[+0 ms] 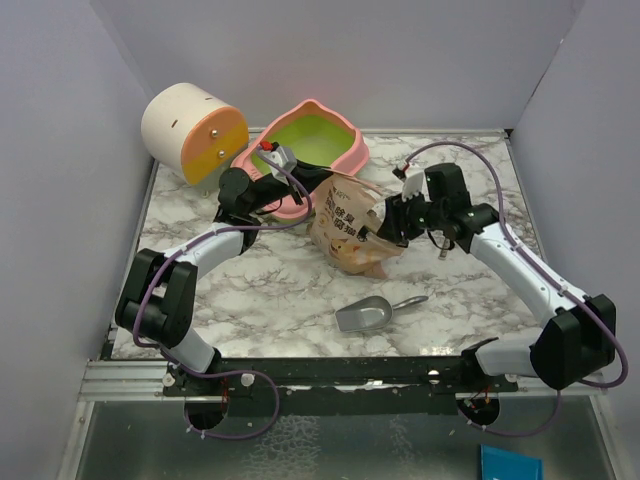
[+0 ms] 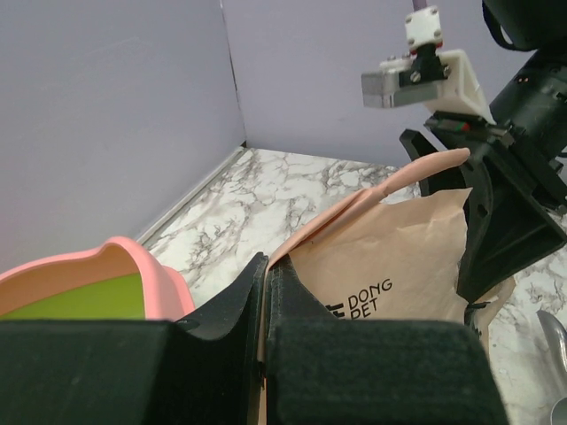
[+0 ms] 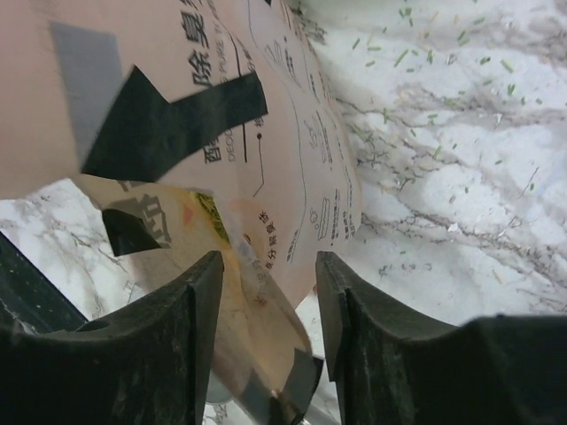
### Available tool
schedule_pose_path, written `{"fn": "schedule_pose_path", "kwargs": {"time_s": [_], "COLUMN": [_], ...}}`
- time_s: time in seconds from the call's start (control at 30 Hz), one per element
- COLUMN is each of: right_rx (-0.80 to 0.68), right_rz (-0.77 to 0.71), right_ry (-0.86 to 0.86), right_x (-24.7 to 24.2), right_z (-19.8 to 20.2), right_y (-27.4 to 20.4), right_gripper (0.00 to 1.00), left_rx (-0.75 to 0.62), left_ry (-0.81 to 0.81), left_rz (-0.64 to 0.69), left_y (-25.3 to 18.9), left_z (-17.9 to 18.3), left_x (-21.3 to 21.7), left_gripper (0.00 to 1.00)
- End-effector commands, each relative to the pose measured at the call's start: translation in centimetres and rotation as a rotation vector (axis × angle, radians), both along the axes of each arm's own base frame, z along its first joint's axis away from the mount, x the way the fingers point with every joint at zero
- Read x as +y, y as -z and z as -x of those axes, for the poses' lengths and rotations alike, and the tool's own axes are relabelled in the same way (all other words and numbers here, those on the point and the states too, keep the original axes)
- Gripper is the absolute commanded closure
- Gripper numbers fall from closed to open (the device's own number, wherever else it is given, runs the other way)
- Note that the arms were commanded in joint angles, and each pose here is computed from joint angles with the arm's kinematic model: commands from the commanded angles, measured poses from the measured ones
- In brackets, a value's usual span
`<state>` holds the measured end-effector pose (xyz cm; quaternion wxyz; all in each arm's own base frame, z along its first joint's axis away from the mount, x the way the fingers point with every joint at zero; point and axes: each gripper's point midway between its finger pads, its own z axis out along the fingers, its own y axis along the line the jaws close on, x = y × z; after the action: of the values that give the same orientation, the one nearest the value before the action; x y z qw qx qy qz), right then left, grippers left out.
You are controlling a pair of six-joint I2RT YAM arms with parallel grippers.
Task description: Fill the litter box with clean litter
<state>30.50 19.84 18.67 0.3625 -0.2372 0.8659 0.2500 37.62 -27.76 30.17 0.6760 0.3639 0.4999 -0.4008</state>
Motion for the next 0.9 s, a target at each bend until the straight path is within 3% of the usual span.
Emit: {"fn": "schedule_pose_path", "kwargs": {"time_s": [0.0, 0.1, 0.17, 0.2, 0.53, 0.87], "right_rx": [0.010, 0.032, 0.030, 0.008, -0.215, -0.344], "right_rz": [-0.002, 0.016, 0.040, 0.046, 0.039, 0.001], "right_ry": [-0.005, 0.017, 0.075, 0.111, 0.395, 0.512], "right_x": [0.3, 0.4, 0.0, -0.3, -2.0, -2.8], "right_z": [-0.1, -1.1, -2.5, -3.3, -10.9, -14.0], "right_y": [1.4, 2.5, 3.0, 2.8, -2.6, -5.3], "right_gripper": [0.56, 0.68, 0.92, 0.98, 0.99, 0.99], "left_rx": [-0.182, -0.181, -0.183, -0.185, -0.237, -0.272], "left_ry": [-0.034, -0.032, -0.030, -0.032, -0.044, -0.063], "left_rz": [0.095, 0.100, 0.101, 0.100, 0.094, 0.115], "left_y": [-6.5, -6.5, -6.6, -6.6, -7.1, -8.1], "left_z": [0.6, 0.6, 0.5, 0.5, 0.6, -0.7], "left_x": [1.1, 1.0, 1.0, 1.0, 1.2, 1.0], "left_gripper": [1.00, 1.00, 1.00, 1.00, 1.00, 1.00]}}
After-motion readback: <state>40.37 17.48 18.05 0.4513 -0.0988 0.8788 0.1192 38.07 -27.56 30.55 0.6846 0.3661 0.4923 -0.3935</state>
